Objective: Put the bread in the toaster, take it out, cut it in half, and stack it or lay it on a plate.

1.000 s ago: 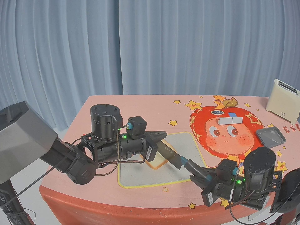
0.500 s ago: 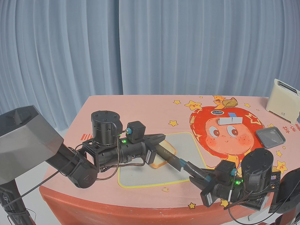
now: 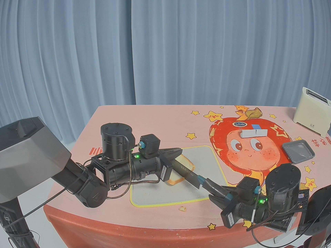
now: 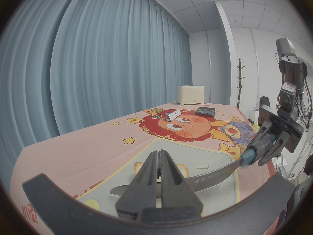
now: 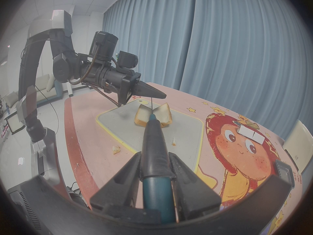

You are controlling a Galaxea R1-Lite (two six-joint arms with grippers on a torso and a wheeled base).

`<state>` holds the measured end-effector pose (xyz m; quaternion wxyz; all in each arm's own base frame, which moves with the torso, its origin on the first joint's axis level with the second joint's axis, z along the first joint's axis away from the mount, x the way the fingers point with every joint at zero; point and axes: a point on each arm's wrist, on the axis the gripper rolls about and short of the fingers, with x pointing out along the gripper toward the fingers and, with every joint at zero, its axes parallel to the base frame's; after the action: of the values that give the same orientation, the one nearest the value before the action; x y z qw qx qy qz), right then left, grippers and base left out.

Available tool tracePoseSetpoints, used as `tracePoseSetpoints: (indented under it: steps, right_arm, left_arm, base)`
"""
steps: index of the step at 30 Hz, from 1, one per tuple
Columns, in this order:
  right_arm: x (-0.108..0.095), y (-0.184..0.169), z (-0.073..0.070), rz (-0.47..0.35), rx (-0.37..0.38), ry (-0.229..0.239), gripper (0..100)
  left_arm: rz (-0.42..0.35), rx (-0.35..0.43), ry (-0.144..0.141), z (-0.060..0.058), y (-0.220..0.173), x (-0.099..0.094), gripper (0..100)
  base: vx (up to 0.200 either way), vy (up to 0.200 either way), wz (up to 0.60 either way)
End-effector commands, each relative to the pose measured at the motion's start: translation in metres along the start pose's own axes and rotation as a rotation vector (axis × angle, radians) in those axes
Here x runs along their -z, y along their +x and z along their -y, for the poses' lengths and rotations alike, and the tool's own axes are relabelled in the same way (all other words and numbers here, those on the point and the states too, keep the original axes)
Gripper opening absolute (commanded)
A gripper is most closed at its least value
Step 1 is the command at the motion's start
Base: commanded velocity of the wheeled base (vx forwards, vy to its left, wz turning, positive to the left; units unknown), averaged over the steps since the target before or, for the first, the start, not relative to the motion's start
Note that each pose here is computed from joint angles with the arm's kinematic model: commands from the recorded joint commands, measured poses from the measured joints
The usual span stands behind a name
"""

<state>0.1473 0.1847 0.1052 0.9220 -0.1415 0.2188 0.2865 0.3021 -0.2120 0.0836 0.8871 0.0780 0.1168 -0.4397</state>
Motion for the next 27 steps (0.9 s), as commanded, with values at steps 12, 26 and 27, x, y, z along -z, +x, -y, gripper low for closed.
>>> tracePoseSetpoints:
  steps: [12, 26, 27]
  right_arm:
    - [0.005, 0.001, 0.0, -0.024, 0.003, -0.008, 0]
    - [0.002, 0.001, 0.002, -0.008, 0.009, 0.003, 0]
    - [0.001, 0.001, 0.002, -0.007, 0.01, 0.004, 0]
  left_arm:
    - [-0.022, 0.006, -0.005, 0.001, 0.005, 0.007, 0]
    - [0.066, -0.01, 0.014, -0.002, 0.003, -0.01, 0]
    - [0.082, -0.01, 0.014, -0.001, 0.0, -0.016, 0]
  base:
    - [0.0, 0.0, 0.0]
    - [0.0, 0.0, 0.0]
    - [0.0, 0.0, 0.0]
